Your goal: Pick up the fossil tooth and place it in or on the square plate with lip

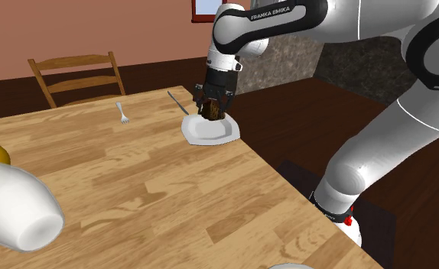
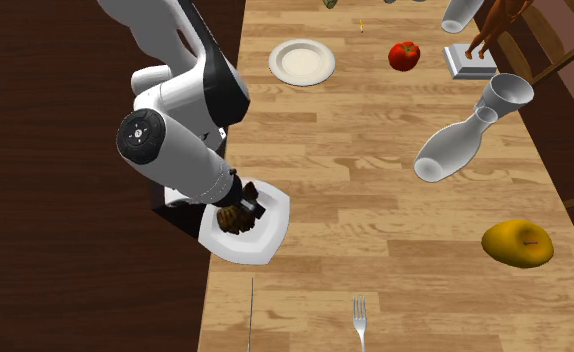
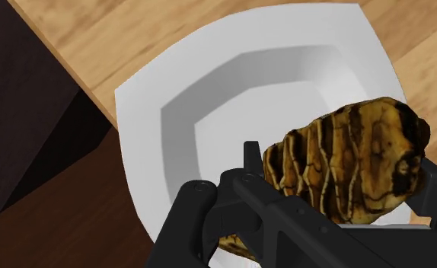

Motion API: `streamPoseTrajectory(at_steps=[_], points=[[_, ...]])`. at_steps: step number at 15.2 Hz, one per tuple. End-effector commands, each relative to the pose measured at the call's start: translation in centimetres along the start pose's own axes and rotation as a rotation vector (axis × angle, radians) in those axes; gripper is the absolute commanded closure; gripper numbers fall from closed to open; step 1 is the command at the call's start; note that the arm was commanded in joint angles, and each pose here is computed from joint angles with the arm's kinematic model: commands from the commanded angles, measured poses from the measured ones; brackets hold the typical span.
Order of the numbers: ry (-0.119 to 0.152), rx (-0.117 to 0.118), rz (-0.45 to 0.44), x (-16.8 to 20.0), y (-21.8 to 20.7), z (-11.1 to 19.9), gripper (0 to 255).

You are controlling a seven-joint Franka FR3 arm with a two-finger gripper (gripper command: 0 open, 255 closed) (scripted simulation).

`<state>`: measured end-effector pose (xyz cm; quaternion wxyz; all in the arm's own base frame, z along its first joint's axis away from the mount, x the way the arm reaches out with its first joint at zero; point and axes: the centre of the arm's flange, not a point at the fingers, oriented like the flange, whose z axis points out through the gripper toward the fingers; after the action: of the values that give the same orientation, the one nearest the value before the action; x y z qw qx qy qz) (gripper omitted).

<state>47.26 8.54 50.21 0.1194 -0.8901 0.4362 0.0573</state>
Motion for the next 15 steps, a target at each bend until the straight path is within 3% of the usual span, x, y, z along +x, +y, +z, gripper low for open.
streamPoseTrajectory(at_steps=[1, 7, 14, 15], points=[[0.001, 0.001, 0.0, 0.2, 0.2, 1.0, 255], [0.001, 0.001, 0.0, 0.9, 0.7, 4.0, 255], [0.001, 0.001, 0.0, 0.9, 0.7, 4.0, 255], [0.001, 0.001, 0.0, 0.9, 0.7, 4.0, 0]])
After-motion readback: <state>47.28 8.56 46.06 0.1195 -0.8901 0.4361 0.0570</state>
